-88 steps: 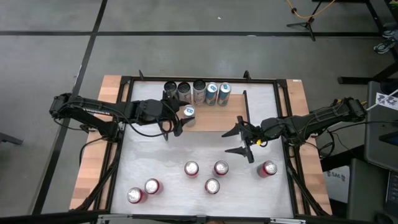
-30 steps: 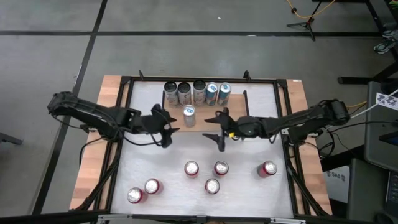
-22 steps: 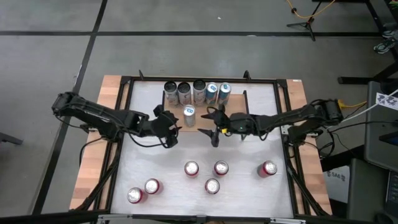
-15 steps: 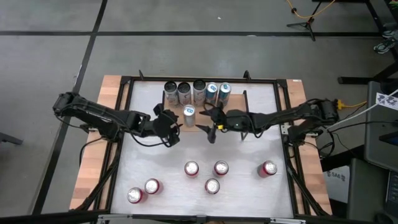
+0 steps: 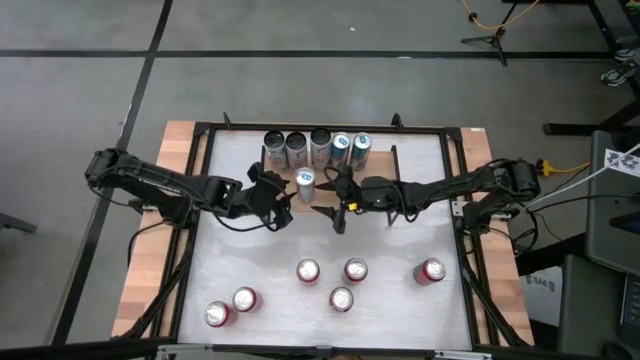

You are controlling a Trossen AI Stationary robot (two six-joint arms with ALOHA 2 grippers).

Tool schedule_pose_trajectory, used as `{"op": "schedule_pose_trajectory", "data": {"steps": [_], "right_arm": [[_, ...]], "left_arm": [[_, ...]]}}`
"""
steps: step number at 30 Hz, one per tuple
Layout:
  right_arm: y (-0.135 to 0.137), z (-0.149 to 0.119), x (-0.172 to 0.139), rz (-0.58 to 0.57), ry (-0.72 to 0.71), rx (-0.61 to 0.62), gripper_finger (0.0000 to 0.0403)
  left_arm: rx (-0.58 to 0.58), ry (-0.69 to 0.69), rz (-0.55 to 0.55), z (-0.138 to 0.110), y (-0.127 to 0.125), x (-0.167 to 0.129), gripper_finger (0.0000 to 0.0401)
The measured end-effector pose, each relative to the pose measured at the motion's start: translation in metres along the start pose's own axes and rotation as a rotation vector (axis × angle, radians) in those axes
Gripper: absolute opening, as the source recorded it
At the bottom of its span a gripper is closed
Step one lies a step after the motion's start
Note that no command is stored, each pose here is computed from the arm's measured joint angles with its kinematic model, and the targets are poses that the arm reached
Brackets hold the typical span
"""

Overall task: Place canned beverage on shelf
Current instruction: Put the blue soda can on the shelf

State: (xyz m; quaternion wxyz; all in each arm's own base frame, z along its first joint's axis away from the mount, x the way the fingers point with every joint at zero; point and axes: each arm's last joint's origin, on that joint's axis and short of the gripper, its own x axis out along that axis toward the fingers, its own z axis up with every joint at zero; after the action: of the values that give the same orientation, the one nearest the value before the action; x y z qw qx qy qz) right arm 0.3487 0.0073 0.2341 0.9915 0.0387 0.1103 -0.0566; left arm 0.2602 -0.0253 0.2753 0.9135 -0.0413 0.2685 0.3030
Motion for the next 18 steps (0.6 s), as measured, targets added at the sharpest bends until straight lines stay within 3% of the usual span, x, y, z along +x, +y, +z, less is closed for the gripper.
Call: {"op": "schedule_pose_trajectory", "data": {"steps": [10,18], "right_arm": [[0.0016,-0.0001,-0.0002,0.063,0.003,0.000,0.0287],[0.0064,-0.0004,-0.0008,0.211,0.015,-0.001,0.0287]], "left_arm": [[-0.012,0.003,0.022,0.0017,0.0050,0.0038,0.0175],[0.005,-0.007,0.080,0.0010,0.0073,0.0037,0.0175]]}}
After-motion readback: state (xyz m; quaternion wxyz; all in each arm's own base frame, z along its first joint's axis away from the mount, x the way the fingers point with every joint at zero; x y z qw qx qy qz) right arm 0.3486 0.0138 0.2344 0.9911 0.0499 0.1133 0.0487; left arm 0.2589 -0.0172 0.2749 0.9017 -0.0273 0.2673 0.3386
